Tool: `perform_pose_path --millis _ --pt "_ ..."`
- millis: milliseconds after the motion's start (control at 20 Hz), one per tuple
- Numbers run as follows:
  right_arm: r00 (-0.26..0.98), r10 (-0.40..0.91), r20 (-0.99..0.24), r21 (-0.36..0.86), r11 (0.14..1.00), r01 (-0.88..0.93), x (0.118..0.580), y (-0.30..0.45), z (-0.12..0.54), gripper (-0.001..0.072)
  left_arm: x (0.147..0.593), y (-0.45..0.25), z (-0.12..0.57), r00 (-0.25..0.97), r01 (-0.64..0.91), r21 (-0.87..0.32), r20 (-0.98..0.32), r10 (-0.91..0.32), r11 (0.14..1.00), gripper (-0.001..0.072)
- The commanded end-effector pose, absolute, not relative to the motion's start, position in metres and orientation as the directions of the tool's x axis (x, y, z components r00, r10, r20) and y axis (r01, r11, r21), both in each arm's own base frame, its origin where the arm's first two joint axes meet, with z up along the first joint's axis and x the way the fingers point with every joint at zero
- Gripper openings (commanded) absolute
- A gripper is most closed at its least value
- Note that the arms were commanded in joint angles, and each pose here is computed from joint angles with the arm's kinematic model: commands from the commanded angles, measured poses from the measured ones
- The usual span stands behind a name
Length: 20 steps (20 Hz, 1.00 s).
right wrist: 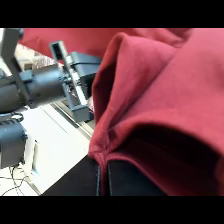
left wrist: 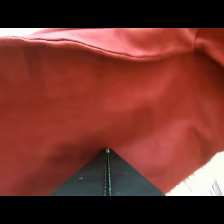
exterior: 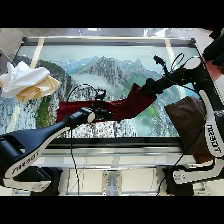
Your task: Fold the shirts.
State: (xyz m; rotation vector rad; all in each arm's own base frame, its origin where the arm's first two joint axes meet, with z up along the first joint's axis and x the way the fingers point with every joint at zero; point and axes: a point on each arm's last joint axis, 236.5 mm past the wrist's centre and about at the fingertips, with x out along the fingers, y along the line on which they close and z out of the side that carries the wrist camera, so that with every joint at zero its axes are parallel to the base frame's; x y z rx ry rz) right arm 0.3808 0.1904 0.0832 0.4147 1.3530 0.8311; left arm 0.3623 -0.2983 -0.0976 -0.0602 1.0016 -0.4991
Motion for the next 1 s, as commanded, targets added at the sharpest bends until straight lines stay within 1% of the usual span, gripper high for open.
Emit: perform_pose_path --millis 0,100,250,350,500,650,800,850,900,950 --pt "-0.013 0.752 -0.659 0.714 0.619 -0.329 0.374 0.234 0.093 0.0007 0.384 -0.278 -0.078 0.487 0.313 -0.298 -0.765 -0.422 0.902 0.0016" --pt "0.026 0.778 -0.628 0.717 0.590 -0.371 0.380 0.258 0.109 0.0006 0.405 -0.238 -0.041 0.556 0.279 -0.272 -0.736 -0.386 0.921 0.0017" --pt "0.141 0.807 -0.573 0.692 0.569 -0.444 0.398 0.300 0.140 0.0005 0.427 -0.152 0.039 0.694 0.184 -0.222 -0.660 -0.286 0.958 0.0017" --pt "0.176 0.824 -0.538 0.680 0.548 -0.486 0.400 0.334 0.150 0.0005 0.427 -0.098 0.096 0.787 0.100 -0.227 -0.578 -0.216 0.969 0.0016" --pt "0.179 0.843 -0.507 0.696 0.523 -0.492 0.393 0.390 0.136 0.0004 0.410 -0.035 0.163 0.884 0.003 -0.208 -0.456 -0.100 0.978 0.0017" --pt "0.152 0.866 -0.477 0.726 0.486 -0.487 0.374 0.453 0.108 0.0004 0.388 0.004 0.189 0.905 -0.069 -0.144 -0.426 0.001 0.987 0.0017" --pt "0.123 0.877 -0.464 0.749 0.463 -0.473 0.352 0.508 0.075 0.0005 0.373 0.022 0.185 0.883 -0.119 -0.130 -0.466 0.045 0.984 0.0017" --pt "0.135 0.882 -0.451 0.757 0.458 -0.466 0.350 0.522 0.069 0.0006 0.371 0.024 0.181 0.875 -0.127 -0.127 -0.482 0.051 0.984 0.0017" --pt "0.158 0.892 -0.424 0.771 0.447 -0.454 0.349 0.537 0.069 0.0025 0.370 0.025 0.177 0.867 -0.130 -0.119 -0.495 0.055 0.984 0.0017" --pt "0.187 0.903 -0.386 0.790 0.428 -0.438 0.350 0.549 0.075 0.0207 0.369 0.026 0.175 0.863 -0.132 -0.113 -0.502 0.058 0.985 0.0017"
